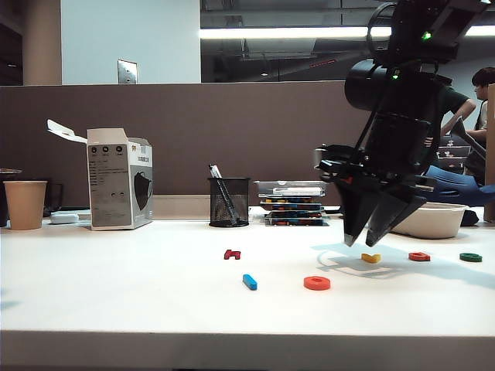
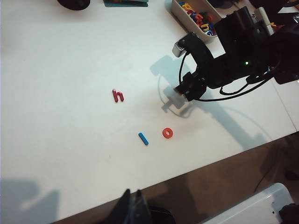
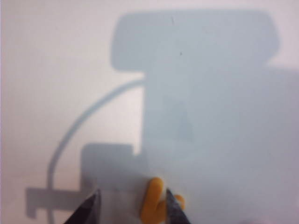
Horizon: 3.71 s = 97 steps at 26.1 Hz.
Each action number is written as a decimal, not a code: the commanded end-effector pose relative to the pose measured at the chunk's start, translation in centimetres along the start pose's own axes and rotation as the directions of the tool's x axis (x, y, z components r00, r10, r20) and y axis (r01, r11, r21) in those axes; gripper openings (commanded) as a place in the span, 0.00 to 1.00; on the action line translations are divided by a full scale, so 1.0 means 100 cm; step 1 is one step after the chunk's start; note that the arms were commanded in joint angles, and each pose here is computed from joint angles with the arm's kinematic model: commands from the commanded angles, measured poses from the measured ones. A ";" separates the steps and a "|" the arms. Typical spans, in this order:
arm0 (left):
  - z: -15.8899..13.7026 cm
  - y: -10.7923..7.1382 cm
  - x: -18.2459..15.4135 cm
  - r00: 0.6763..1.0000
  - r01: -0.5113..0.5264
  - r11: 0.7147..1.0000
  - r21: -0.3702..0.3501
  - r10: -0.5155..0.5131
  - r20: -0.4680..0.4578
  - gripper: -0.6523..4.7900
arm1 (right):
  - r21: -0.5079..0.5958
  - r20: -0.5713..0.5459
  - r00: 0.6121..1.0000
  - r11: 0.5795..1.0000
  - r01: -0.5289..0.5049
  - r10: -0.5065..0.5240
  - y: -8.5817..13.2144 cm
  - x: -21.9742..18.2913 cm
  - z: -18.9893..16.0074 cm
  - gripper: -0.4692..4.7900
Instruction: Select the appropriate letters from the row of letter magnets placed on the table to arrange into the word "love".
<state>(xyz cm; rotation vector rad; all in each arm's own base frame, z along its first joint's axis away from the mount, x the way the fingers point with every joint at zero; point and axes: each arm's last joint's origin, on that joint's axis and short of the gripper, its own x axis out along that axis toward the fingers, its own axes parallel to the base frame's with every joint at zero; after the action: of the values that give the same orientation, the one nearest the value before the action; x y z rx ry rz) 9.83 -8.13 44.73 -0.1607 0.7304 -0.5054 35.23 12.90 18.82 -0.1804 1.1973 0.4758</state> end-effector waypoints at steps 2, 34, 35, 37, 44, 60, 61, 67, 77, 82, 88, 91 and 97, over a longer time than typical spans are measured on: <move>0.001 0.000 -0.002 1.000 0.009 1.000 0.001 -0.009 0.009 0.11 | -0.030 0.056 0.998 1.000 0.004 -0.003 0.000 -0.002 0.006 0.41; -0.002 -0.002 -0.003 0.997 0.072 0.997 0.024 -0.071 -0.033 0.11 | -0.089 0.004 1.000 0.996 0.006 -0.005 -0.013 0.016 0.002 0.40; -0.002 -0.002 -0.002 0.997 0.072 0.997 0.024 -0.071 -0.034 0.11 | -0.087 -0.011 1.000 0.996 0.002 -0.003 -0.013 0.016 0.000 0.40; -0.002 -0.002 -0.002 0.997 0.071 0.997 0.024 -0.070 -0.034 0.11 | -0.084 -0.032 0.999 0.996 -0.004 0.002 -0.012 0.016 -0.002 0.40; -0.001 -0.002 -0.002 0.997 0.066 0.998 0.025 -0.065 -0.030 0.11 | -0.080 -0.068 0.998 0.997 -0.011 0.006 -0.011 0.016 -0.005 0.36; -0.001 -0.002 -0.003 0.997 0.066 0.998 0.025 -0.065 -0.030 0.11 | -0.078 -0.081 0.997 0.997 -0.008 0.002 -0.011 0.017 -0.007 0.18; -0.001 -0.002 -0.003 0.997 0.066 0.998 0.025 -0.065 -0.030 0.11 | -0.078 -0.085 0.996 0.997 -0.004 -0.002 -0.011 0.017 -0.007 0.17; -0.001 -0.002 -0.003 0.997 0.066 0.998 0.025 -0.065 -0.030 0.11 | -0.076 -0.095 0.995 0.997 0.017 -0.024 -0.011 0.018 -0.008 0.10; -0.001 -0.002 -0.003 0.997 0.066 0.998 0.025 -0.065 -0.030 0.11 | -0.061 -0.096 0.995 0.998 0.018 -0.024 -0.011 0.017 -0.008 0.08; -0.001 -0.002 -0.003 0.997 0.066 0.998 0.025 -0.065 -0.030 0.11 | -0.019 -0.100 0.995 1.000 0.010 -0.012 -0.010 0.016 -0.008 0.08; -0.002 -0.001 -0.003 0.997 0.064 0.998 0.025 -0.063 -0.034 0.11 | -0.002 -0.146 0.989 1.000 -0.019 0.018 -0.008 0.015 -0.013 0.08; -0.002 -0.001 -0.003 0.997 0.063 0.998 0.025 -0.062 -0.037 0.11 | 0.011 -0.158 0.987 1.000 -0.018 0.019 -0.006 0.012 -0.014 0.08; -0.002 -0.001 -0.003 0.997 0.063 0.998 0.025 -0.062 -0.037 0.11 | 0.002 -0.133 0.991 1.000 -0.021 0.021 0.010 0.003 -0.017 0.08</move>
<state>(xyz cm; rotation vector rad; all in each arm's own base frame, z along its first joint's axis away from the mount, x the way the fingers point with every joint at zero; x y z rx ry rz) 9.57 -8.20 44.57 -0.1501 0.7693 -0.5773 33.87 12.85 17.62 -0.2130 1.3394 0.4885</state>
